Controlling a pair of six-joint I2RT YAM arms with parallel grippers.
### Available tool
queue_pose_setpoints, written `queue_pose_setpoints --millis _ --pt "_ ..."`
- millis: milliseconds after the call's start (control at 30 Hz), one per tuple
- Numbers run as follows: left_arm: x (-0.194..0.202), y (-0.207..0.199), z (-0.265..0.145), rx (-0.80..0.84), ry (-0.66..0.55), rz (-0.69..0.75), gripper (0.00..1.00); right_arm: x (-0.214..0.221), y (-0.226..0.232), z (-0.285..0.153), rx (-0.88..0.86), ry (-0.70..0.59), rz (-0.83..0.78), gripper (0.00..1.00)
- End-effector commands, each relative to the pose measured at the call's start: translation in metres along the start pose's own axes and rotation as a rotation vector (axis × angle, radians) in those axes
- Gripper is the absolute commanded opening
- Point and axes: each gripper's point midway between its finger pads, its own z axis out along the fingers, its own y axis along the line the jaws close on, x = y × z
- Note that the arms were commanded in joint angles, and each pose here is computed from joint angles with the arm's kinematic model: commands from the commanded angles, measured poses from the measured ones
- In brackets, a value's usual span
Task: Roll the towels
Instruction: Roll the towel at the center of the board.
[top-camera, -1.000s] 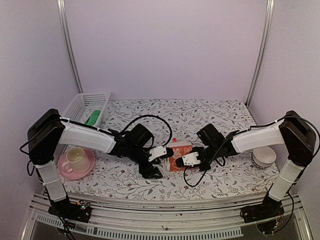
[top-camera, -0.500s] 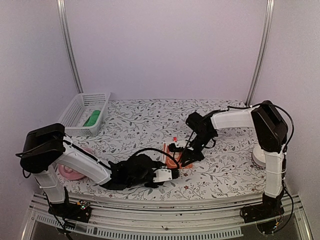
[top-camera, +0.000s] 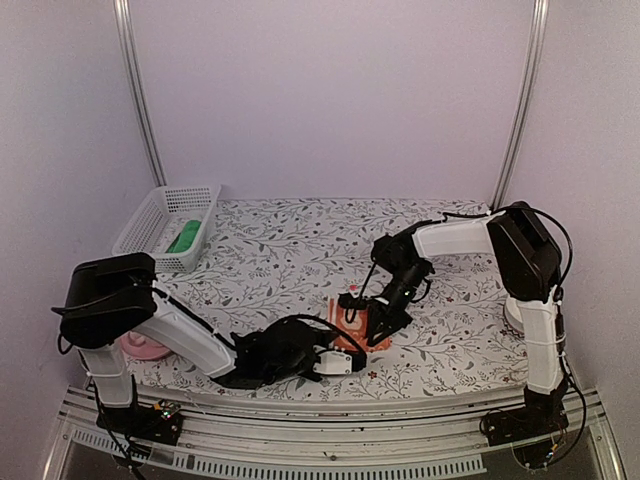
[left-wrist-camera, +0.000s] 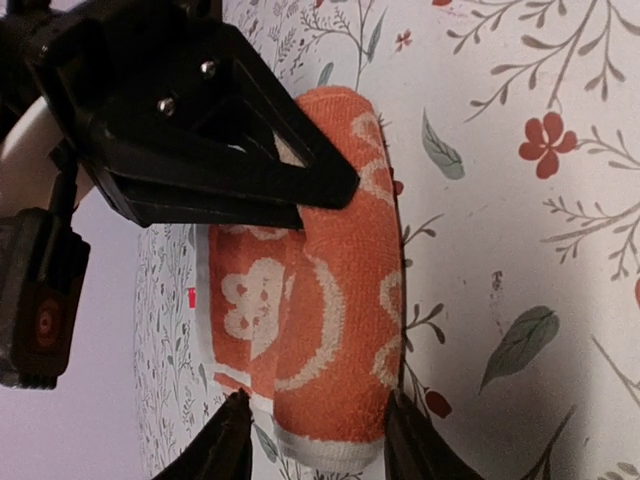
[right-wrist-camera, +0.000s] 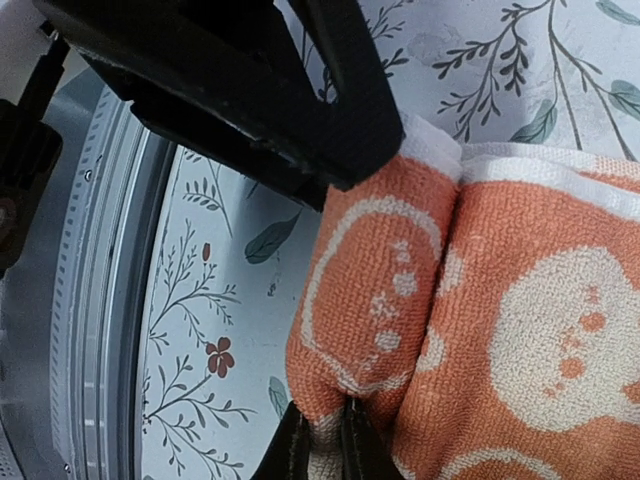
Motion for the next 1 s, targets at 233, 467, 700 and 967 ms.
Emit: queue_pose_setpoints --millis 233,467,700,967 --pt "-0.011 -0.033 0.01 0.126 0.016 0.079 0.48 0.025 0.005 0.015 -0.057 0.083 0.063 0.12" --pt "0.005 -0.049 0.02 0.151 0.088 0.085 0.36 0.028 0.005 0.016 -0.063 0.092 0.064 0.13" --pt "0.02 -0.057 0.029 0.172 0.158 0.079 0.02 0.027 0.006 0.015 -0.065 0.094 0.054 0.14" --pt "0.013 -0.068 0.022 0.31 0.162 0.0 0.0 0.012 0.001 -0.009 0.062 0.062 -0.022 0.44"
